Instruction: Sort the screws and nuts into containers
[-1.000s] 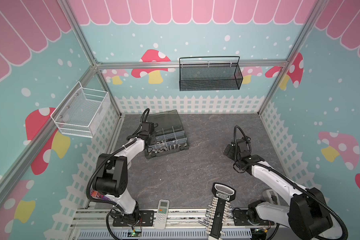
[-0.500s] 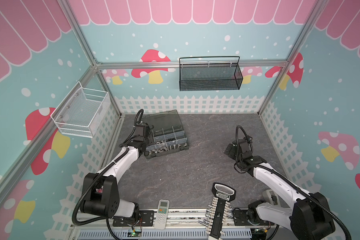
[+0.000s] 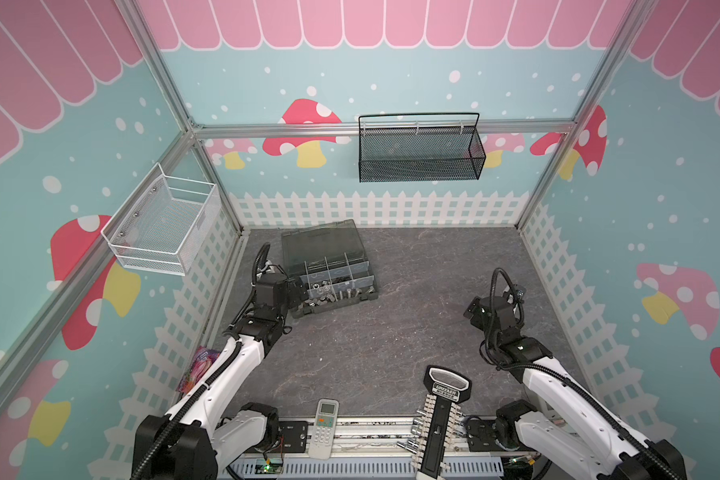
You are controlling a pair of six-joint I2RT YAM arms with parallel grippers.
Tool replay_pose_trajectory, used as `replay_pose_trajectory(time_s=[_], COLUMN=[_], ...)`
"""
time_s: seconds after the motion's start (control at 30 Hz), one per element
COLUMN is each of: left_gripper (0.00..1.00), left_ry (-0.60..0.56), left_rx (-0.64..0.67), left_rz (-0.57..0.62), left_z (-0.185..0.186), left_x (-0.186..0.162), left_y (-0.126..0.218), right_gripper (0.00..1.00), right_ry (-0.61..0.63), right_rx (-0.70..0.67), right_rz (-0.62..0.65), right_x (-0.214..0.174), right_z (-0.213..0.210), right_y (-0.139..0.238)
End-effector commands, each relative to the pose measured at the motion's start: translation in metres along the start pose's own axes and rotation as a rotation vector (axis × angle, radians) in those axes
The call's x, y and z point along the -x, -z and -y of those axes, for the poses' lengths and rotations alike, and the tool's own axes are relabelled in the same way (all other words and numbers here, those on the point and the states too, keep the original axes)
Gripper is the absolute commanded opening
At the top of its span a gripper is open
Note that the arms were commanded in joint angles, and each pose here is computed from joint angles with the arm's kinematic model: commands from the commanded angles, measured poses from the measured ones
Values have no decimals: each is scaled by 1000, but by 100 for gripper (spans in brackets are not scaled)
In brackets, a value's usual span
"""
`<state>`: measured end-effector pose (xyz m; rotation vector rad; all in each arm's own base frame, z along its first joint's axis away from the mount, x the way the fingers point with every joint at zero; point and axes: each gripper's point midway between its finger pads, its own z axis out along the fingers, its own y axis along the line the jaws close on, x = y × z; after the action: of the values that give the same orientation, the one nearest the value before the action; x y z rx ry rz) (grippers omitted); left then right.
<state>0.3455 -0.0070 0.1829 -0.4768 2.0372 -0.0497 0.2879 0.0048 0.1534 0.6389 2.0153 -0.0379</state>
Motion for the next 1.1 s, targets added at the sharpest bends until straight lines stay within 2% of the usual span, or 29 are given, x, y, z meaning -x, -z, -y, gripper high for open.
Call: replay_pose_trajectory(time_s=[0.0, 0.23, 0.4, 0.6, 0.83, 0.93, 1.07], left_gripper=[100, 100, 100, 100, 100, 100, 100], left_ry=[38, 37, -16, -69, -115, -128, -147], left_rx=[17, 45, 99, 152, 85, 44, 43], left_rz=[105, 235, 323, 417, 448, 439, 418], left_z=[-7, -27, -44, -62, -53, -44, -44], left_x=[14, 13, 11, 9, 9, 5, -2], left_y=[9, 22, 30, 26, -3, -20, -37], right_gripper=[98, 98, 98, 98, 98, 98, 98], right_ry=[-2, -50, -64, 41, 237, 259, 259], right_rx=[-47, -50, -23, -30, -57, -47, -49], right_rz=[98, 198, 272, 367, 450, 505, 489], right_x=[15, 19, 18, 27, 39, 46, 44], right_z=[15, 30, 35, 32, 20, 20, 33], right_y=[6, 13, 13, 12, 0, -1, -15])
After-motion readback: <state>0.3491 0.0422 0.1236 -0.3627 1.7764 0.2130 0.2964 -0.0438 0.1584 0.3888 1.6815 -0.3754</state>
